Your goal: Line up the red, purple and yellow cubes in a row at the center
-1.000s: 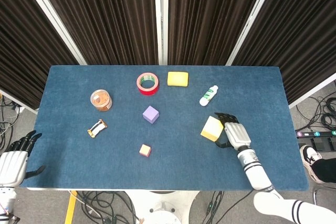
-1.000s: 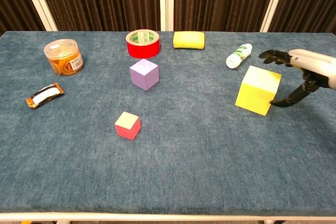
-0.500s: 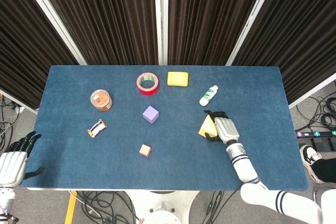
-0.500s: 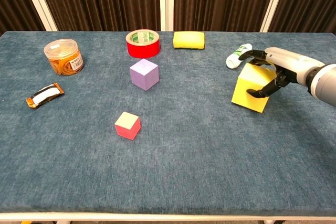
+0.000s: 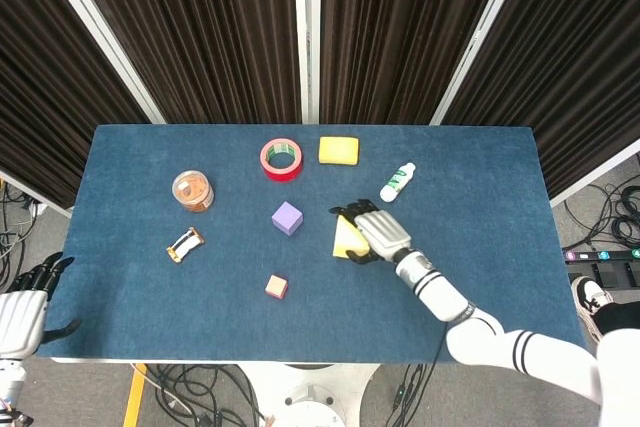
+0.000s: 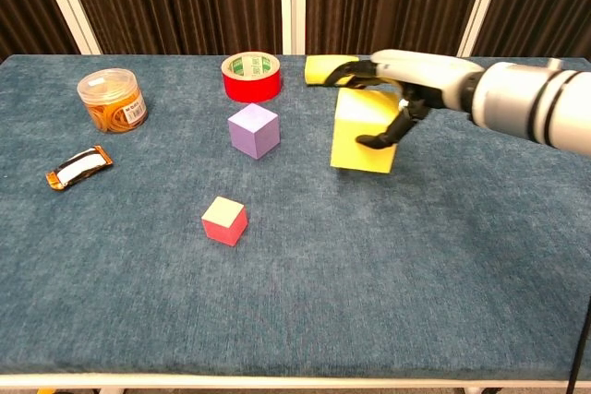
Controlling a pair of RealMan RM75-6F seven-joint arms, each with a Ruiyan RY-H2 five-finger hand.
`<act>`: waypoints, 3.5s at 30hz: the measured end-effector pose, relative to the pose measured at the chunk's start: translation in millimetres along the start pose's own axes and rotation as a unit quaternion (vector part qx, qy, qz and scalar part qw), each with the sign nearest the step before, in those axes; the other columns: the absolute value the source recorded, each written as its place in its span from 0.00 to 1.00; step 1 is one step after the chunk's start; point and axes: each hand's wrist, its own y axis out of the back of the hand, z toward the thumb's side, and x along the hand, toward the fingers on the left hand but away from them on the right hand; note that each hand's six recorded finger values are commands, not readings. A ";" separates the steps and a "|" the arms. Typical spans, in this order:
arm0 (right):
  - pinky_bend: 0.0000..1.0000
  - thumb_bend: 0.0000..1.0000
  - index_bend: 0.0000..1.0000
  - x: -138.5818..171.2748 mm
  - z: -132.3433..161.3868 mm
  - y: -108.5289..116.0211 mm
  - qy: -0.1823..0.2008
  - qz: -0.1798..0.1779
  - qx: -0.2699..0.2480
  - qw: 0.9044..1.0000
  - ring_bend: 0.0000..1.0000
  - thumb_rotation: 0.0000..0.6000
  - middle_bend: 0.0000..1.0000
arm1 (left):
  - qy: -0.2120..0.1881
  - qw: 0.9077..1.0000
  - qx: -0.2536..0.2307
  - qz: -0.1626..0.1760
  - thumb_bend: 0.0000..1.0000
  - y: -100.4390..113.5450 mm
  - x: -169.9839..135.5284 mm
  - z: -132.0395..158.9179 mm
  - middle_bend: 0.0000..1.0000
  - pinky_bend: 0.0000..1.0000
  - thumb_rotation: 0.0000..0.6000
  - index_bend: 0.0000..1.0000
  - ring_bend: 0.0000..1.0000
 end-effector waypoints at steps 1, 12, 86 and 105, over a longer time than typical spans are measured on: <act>0.04 0.33 0.13 -4.2 2.2 -0.2 0.004 0.002 0.007 1.000 0.08 1.00 0.25 | 0.000 1.000 0.000 0.000 0.16 -0.1 -0.3 -0.2 0.20 0.24 1.00 0.18 0.20; 0.04 0.30 0.10 -36.7 16.3 -17.4 0.019 0.017 0.026 0.999 0.06 1.00 0.22 | 0.005 1.000 -0.001 -0.001 0.16 -1.7 -0.6 -3.5 0.20 0.24 1.00 0.18 0.20; 0.00 0.13 0.00 188.4 -145.9 126.2 -0.181 -0.170 0.066 0.966 0.00 1.00 0.02 | -0.345 0.920 0.129 -0.134 0.27 -75.1 256.2 340.2 0.29 0.24 1.00 0.30 0.20; 0.00 0.13 0.00 223.3 -153.8 96.8 -0.193 -0.172 0.063 0.964 0.00 1.00 0.03 | -0.311 0.938 0.052 -0.142 0.28 -75.0 253.1 338.7 0.55 0.26 1.00 0.53 0.40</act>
